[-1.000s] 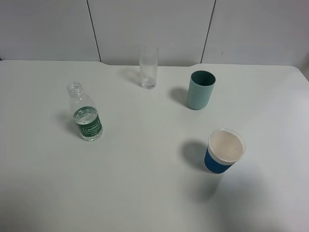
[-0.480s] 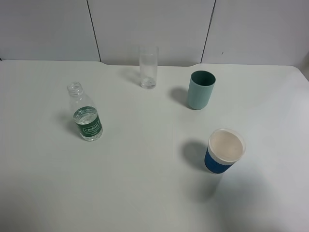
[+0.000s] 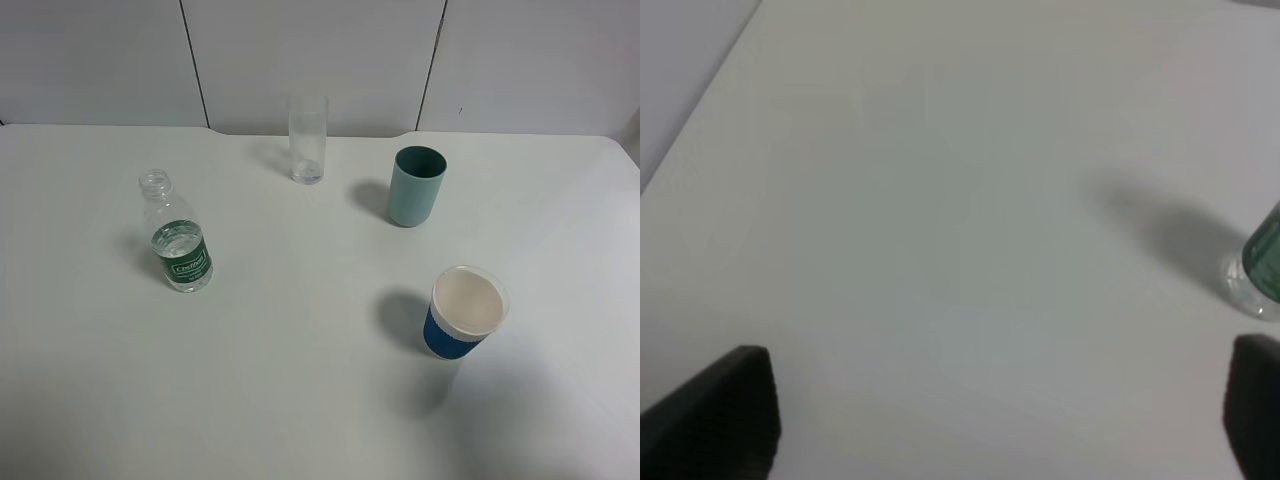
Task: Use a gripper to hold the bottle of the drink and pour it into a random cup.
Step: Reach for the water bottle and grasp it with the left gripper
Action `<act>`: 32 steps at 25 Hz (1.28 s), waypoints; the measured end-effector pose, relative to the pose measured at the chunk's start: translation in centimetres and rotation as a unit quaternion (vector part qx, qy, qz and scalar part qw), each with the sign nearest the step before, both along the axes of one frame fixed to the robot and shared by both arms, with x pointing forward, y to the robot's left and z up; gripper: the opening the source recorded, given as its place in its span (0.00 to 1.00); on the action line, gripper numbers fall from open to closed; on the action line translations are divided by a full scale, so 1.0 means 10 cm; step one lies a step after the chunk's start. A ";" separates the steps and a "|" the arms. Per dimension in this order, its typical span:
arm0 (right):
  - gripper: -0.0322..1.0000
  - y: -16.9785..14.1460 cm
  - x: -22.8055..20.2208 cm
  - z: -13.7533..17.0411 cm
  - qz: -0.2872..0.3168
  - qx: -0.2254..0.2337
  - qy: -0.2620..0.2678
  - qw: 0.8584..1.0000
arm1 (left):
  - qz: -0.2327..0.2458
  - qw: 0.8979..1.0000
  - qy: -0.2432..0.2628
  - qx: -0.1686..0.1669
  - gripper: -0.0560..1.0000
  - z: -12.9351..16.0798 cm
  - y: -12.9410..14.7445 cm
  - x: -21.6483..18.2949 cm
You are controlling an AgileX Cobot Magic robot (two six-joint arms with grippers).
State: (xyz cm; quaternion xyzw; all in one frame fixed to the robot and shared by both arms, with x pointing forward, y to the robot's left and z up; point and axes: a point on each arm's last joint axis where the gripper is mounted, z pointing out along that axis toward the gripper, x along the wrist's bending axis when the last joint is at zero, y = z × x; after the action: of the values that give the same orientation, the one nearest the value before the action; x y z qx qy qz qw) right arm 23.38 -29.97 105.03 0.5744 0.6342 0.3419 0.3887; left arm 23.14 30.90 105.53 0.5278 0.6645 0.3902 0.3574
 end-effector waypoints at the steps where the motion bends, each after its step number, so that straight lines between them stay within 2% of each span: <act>1: 0.75 0.00 0.00 0.00 0.000 0.000 0.000 1.000 | 0.000 1.000 0.000 0.000 0.88 0.00 0.00 0.00; 32: 0.75 0.00 0.00 0.00 0.000 0.000 0.000 1.000 | 0.000 1.000 0.000 0.000 0.88 0.00 0.00 0.00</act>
State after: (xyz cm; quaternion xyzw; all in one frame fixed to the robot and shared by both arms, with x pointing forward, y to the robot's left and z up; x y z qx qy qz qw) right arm 23.38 -29.97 105.03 0.5744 0.6342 0.3419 0.3887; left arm 23.14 30.90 105.53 0.5278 0.6645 0.3902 0.3574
